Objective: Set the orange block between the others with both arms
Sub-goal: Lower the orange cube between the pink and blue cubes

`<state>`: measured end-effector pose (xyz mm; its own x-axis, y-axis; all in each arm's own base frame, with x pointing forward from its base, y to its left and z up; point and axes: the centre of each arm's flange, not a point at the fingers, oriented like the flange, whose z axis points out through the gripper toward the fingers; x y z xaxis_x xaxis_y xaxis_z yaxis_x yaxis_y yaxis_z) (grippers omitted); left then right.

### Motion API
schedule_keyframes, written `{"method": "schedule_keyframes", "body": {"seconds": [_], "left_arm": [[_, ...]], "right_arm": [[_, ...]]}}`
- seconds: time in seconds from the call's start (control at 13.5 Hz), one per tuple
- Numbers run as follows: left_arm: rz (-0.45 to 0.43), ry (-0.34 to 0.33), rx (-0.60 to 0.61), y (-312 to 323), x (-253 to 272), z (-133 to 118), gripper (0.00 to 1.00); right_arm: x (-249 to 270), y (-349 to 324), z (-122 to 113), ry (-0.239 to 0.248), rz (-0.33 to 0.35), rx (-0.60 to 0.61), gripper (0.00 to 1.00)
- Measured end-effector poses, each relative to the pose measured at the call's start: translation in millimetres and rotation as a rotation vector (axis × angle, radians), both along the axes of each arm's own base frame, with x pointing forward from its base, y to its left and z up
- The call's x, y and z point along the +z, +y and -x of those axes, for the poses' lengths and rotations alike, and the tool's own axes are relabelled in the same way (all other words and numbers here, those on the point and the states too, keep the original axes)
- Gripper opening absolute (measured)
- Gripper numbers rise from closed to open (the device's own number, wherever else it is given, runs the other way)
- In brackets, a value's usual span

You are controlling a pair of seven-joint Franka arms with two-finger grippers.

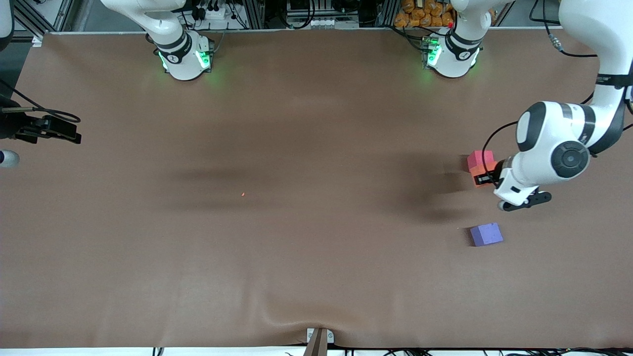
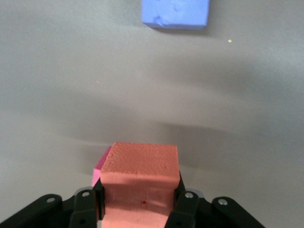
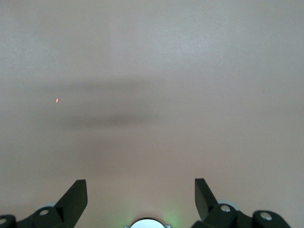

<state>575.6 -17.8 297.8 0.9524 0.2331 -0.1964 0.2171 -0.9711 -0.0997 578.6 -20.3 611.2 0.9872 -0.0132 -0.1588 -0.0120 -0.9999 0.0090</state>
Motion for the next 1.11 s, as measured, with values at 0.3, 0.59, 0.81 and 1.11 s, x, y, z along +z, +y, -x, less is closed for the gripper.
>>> {"method": "schedule_keyframes", "body": {"seconds": [0.3, 0.59, 0.81, 1.11], "left_arm": [[0.027, -0.038, -0.005, 10.5, -20.7, -1.5, 0.53], [0.049, -0.06, -0.012, 18.2, -38.1, -6.0, 0.53], [0.023, -0.065, -0.052, 24.8, -53.7, -7.2, 0.53], [0.019, -0.08, -0.121, 28.6, -73.2, -9.4, 0.53]], "right_arm": [[0.0, 0.0, 0.0, 0.0, 0.0, 0.0, 1.0], [-0.1, 3.6, -0.1, 0.0, 0.0, 0.006, 1.0], [-0.1, 4.2, -0.2, 0.0, 0.0, 0.008, 1.0], [-0.2, 3.9, 0.0, 0.001, 0.002, 0.007, 1.0]]}}
